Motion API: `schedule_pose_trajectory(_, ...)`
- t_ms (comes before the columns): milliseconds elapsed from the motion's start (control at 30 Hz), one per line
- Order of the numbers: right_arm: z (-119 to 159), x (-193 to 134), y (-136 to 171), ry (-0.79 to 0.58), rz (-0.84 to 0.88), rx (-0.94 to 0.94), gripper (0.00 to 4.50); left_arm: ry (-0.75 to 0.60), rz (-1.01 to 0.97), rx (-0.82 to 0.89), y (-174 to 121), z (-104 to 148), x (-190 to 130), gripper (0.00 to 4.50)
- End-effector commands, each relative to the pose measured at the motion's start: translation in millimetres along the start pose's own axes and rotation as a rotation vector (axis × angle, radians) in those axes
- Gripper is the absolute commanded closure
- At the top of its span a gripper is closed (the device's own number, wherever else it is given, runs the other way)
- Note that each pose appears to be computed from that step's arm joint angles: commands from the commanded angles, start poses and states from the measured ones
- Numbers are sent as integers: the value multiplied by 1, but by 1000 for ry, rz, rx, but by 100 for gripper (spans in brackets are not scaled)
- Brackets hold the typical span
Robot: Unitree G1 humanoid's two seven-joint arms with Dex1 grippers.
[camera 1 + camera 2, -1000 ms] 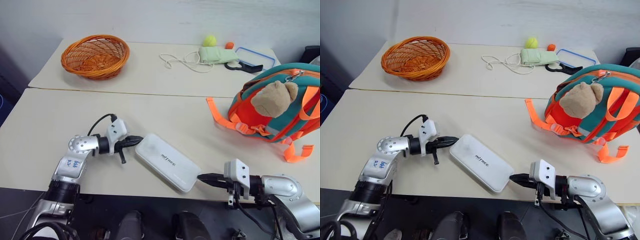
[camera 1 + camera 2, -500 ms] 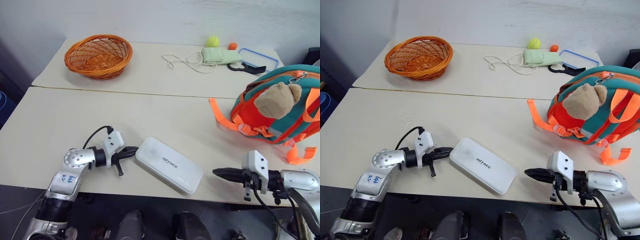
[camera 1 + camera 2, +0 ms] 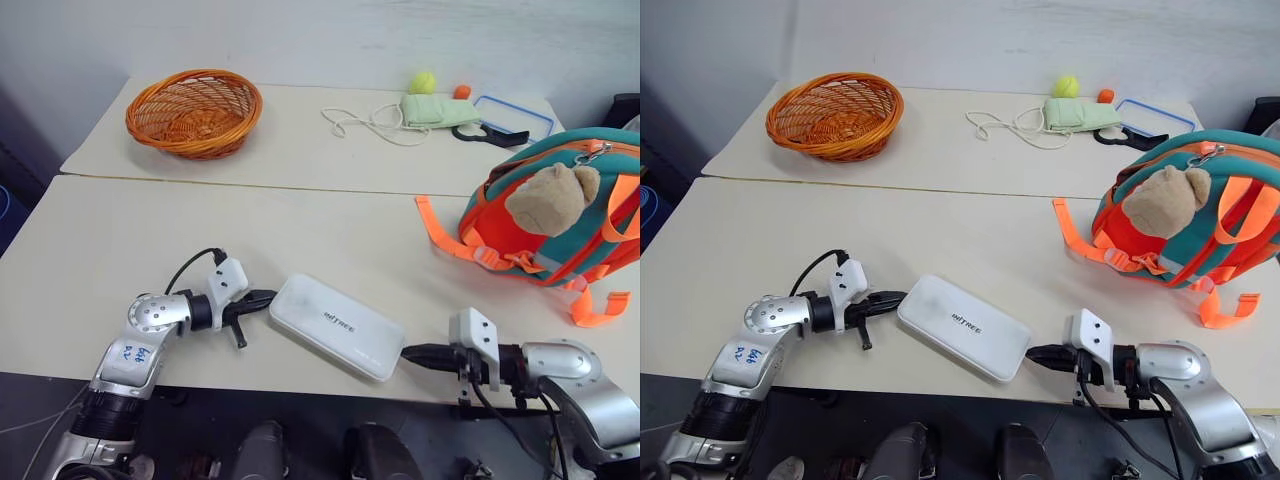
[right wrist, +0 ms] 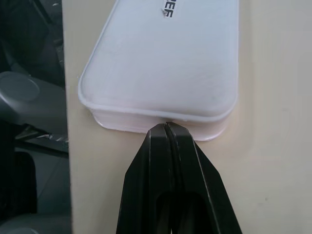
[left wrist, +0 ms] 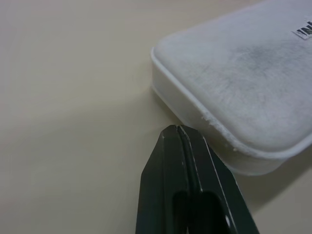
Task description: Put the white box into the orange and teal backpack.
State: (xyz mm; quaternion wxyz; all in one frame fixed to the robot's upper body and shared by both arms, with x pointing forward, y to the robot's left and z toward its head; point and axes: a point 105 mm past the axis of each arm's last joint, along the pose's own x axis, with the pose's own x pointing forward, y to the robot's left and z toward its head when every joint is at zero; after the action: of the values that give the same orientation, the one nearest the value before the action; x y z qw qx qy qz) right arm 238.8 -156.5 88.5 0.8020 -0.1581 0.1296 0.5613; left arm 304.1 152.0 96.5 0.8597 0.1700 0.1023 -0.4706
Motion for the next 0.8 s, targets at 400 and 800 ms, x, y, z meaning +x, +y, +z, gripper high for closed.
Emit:
schedule_pose_trajectory(400, 0, -16, -54, 71, -92, -93, 450, -61, -35, -121, -44, 16, -12, 447)
schedule_pose_trajectory(800, -6, -45, -59, 119, -123, -84, 450, 15, -66, -844, -17, -8, -89, 245)
